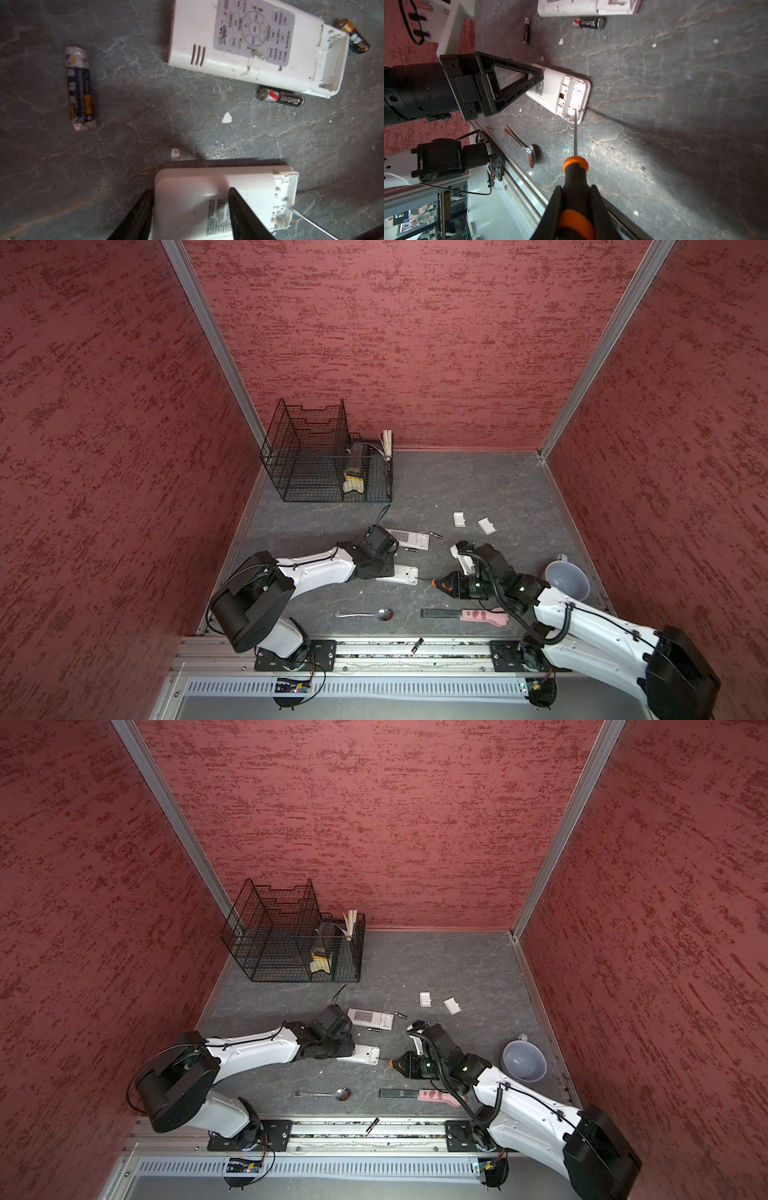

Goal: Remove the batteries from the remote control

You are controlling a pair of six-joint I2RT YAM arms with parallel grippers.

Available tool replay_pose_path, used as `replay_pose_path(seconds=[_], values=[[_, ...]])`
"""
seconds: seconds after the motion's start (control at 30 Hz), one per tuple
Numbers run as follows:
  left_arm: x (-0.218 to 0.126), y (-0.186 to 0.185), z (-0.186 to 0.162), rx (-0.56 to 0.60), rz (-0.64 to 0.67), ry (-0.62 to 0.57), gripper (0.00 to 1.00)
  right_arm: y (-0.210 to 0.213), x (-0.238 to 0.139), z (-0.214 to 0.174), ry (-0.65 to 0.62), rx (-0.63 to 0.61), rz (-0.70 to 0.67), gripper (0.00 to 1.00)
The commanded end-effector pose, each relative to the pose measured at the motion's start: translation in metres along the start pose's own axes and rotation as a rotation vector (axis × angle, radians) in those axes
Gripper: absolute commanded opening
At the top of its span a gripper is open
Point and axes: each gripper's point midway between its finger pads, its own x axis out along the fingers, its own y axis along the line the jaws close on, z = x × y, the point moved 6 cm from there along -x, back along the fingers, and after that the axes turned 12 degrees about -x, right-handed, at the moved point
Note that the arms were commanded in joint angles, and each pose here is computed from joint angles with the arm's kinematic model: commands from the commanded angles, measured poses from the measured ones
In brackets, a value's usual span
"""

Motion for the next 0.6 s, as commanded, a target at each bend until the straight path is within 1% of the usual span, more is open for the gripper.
replay_pose_path(seconds=[0.0,0.33,0.57], values=[[-0.002,0.007,-0.009,0.021,0.017,0.034,0.58,0.01,-0.008,0.015,-0.063,-0.036,-0.009,0.0],[-0.019,0.004,0.002,0.011,-0.019,-0.016,0.62,0.005,-0.016,0.026,-0.114,-0.051,-0.08,0.0],[-0.03,0.003,0.012,0.002,-0.043,-0.051,0.63,-0.007,-0.026,0.033,-0.175,-0.023,-0.14,0.0]])
